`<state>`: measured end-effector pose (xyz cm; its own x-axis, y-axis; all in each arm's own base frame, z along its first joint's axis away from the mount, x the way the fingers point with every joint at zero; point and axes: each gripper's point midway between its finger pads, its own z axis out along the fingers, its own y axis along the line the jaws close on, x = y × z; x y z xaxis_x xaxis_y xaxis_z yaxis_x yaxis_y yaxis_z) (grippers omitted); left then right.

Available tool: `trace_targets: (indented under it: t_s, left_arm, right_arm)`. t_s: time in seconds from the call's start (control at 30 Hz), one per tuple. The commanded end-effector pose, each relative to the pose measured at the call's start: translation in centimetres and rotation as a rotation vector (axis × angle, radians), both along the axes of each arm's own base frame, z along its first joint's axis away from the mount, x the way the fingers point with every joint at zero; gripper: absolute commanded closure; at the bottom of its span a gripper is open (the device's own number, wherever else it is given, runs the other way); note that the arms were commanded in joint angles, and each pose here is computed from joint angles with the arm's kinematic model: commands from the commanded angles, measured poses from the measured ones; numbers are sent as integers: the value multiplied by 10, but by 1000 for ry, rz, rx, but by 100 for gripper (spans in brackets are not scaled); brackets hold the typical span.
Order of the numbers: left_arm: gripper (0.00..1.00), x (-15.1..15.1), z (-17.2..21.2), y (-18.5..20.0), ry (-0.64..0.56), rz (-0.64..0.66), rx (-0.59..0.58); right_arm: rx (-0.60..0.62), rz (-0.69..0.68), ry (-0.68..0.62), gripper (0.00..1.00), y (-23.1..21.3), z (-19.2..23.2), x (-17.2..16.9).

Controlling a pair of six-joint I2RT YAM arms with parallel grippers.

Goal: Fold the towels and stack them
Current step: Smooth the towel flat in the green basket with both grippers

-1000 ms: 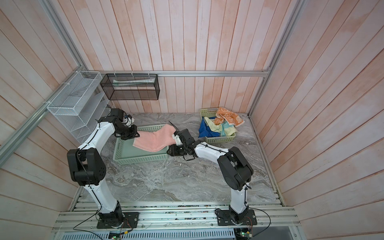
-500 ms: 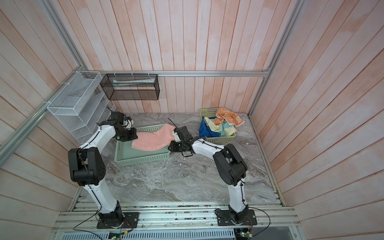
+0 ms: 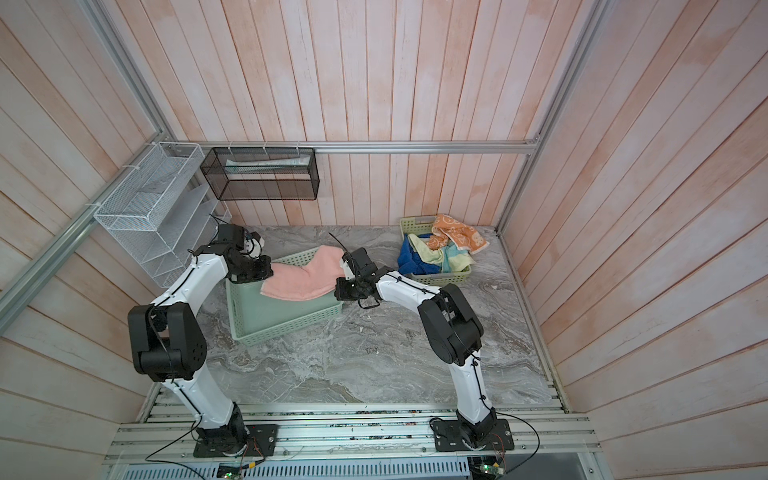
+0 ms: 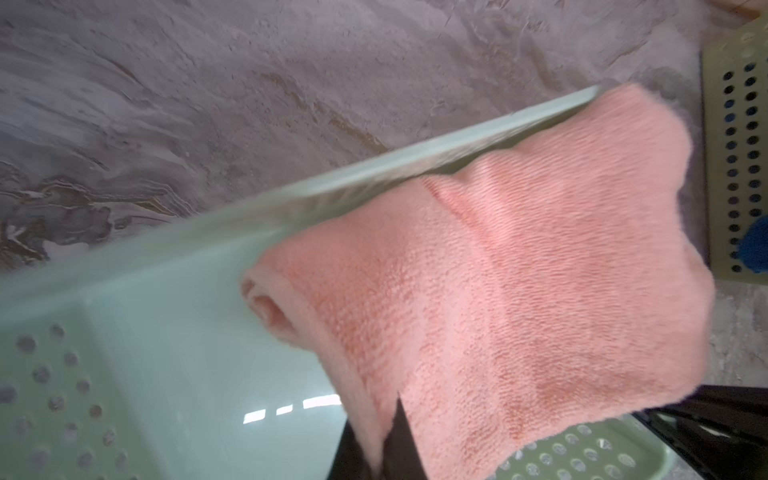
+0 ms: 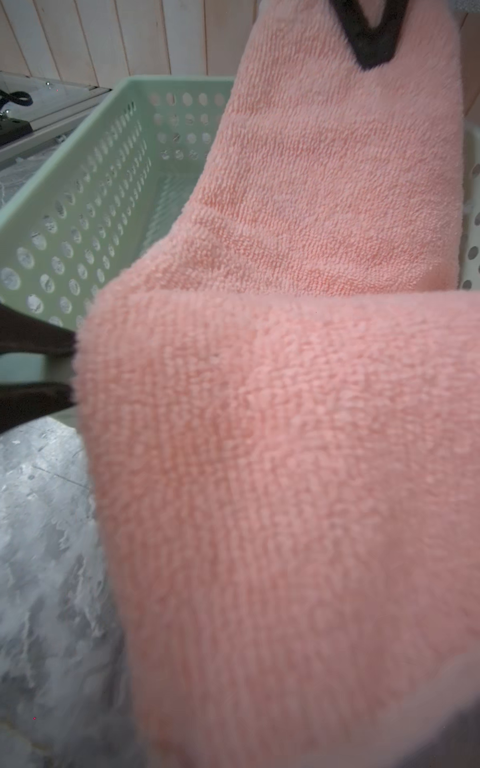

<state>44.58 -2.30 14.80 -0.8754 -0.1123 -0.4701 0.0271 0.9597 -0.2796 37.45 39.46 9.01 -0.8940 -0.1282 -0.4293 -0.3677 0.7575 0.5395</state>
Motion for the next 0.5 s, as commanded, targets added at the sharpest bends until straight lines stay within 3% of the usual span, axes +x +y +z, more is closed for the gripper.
trace_targets:
  t_s: [0.0,0.47]
  left_arm:
    - [100,-1,17,10,-41,23,23]
    - [100,-22,-9,33,17,79,63]
  right_arm:
    - [-69,-23,-27,96,-11,-1,6]
    - [-88,-62,-48,100,-17,-6,11]
